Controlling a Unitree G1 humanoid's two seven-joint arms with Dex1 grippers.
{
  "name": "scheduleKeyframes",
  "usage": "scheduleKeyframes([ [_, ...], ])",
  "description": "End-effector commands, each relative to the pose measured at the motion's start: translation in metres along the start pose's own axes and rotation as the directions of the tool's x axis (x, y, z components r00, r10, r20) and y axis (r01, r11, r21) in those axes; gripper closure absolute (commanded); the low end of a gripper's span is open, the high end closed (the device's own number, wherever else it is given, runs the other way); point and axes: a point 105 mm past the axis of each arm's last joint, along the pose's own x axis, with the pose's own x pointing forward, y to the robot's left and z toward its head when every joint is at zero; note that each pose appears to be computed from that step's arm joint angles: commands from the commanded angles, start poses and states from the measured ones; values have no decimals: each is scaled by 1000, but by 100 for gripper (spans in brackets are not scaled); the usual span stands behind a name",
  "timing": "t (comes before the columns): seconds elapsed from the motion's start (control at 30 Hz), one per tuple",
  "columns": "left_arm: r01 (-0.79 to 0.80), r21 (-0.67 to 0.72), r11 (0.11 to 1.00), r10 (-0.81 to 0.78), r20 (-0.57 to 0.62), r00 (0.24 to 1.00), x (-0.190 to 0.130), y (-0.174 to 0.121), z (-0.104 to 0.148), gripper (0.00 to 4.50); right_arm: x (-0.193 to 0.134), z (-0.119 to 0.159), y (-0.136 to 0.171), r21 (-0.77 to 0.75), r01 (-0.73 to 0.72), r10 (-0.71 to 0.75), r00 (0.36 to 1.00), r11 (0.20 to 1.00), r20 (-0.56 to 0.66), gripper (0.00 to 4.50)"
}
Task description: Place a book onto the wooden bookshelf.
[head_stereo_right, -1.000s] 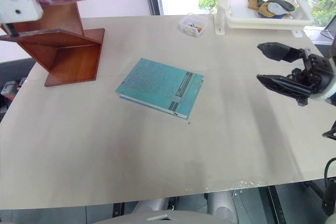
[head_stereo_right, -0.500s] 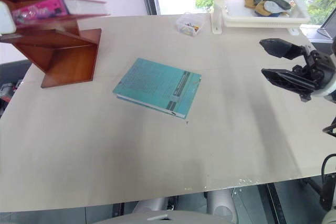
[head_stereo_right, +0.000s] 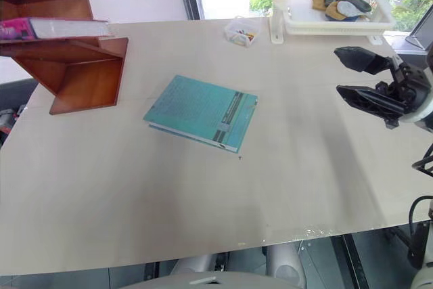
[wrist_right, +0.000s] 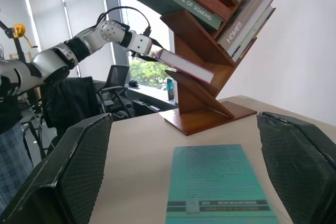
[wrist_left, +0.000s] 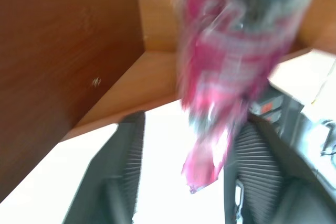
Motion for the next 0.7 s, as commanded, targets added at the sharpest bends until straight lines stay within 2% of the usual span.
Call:
scheduleKeyframes([
  [0.03,-33,18,999,34,-39,999,-8,11,-9,4,-1,13,5,-56,-7,7,1000,998,2,0],
  [0.2,-14,12,1000,14,-42,999,-12,12,-8,4,-1,13,5,-58,-2,2,1000,998,1,0],
  [0.3,-28,-54,998,29,11,1000,-16,16,-3,4,-2,13,4,-58,3,-3,1000,998,-3,0],
  [0.37,-22,-135,991,34,88,996,-18,17,5,4,-3,12,4,-57,9,-10,1000,998,-11,0],
  [0.43,17,-225,974,37,230,972,-21,17,26,4,-4,12,3,-53,16,-17,1000,998,-14,0],
  [0.5,90,-334,938,69,437,897,-27,19,61,4,-7,11,3,-47,26,-27,999,999,-22,0],
  [0.53,189,-396,899,84,578,812,-34,15,84,4,-9,9,4,-40,36,-38,999,999,-32,0],
  [0.6,407,-419,811,69,760,646,-51,-5,118,4,-17,4,5,-21,68,-69,996,997,-57,0],
  [0.67,548,-405,732,30,823,567,-64,-32,136,4,-25,-3,4,0,107,-107,991,994,-79,0],
  [0.7,610,-401,683,-36,816,577,-64,-60,143,4,-33,-8,4,22,146,-143,986,989,-86,0],
])
